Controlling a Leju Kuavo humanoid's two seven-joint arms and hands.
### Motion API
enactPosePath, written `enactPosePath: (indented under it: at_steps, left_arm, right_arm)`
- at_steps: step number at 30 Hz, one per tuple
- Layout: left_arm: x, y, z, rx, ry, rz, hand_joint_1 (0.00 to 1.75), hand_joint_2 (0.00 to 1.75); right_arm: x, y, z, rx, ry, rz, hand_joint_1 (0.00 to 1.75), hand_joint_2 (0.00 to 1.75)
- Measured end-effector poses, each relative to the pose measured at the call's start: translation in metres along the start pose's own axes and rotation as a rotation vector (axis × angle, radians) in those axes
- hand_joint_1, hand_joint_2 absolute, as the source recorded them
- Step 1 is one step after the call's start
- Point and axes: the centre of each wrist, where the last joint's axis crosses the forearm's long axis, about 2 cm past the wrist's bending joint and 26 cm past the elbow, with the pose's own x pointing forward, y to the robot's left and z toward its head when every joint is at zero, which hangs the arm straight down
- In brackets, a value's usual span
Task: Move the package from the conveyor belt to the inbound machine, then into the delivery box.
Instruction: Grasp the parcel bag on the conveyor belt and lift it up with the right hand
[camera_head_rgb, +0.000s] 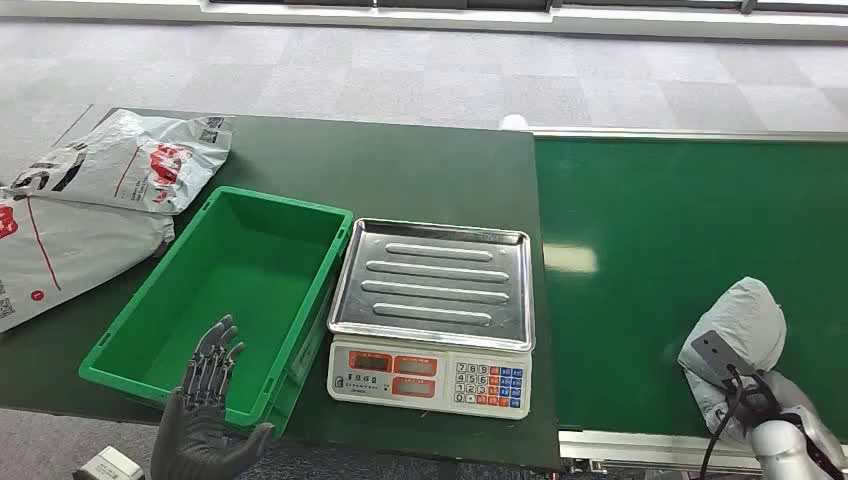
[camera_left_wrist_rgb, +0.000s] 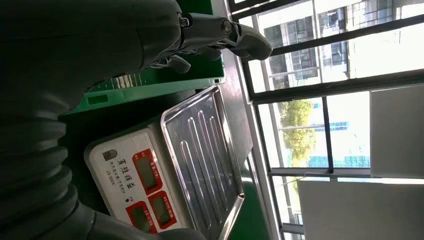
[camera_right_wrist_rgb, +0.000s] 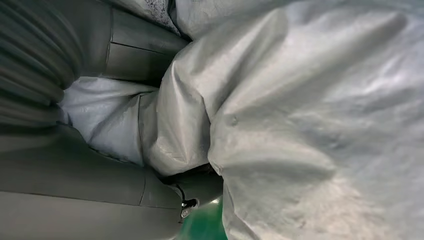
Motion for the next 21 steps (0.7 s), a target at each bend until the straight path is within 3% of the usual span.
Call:
enactPosePath:
  at_steps: [8,13,17,19,21]
  left_arm:
    - [0.000,-0.005,-0.005,-0.019,-0.012,0.032,0.00,1.75]
    - [-0.001,-0.006,-0.011,-0.020,-0.041,0.028,0.00,1.75]
    - [-0.004,-0.007,-0.020,-0.004,-0.069,0.011,0.00,1.75]
    - [-0.005,-0.009,-0.025,0.007,-0.085,0.004,0.00,1.75]
    - [-0.007,-0.009,-0.029,0.015,-0.103,-0.003,0.00,1.75]
  right_arm:
    - [0.037,-0.023,0.025,-0.378,-0.249,-0.254,1.75,1.75]
    - [0.073,-0.050,0.055,-0.778,-0.517,-0.411,1.75,1.75]
    - [0.126,-0.080,0.081,-1.013,-0.691,-0.451,1.75,1.75]
    - [0.163,-0.095,0.089,-0.998,-0.789,-0.490,1.75,1.75]
    - [0.209,-0.106,0.096,-0.894,-0.913,-0.490,1.75,1.75]
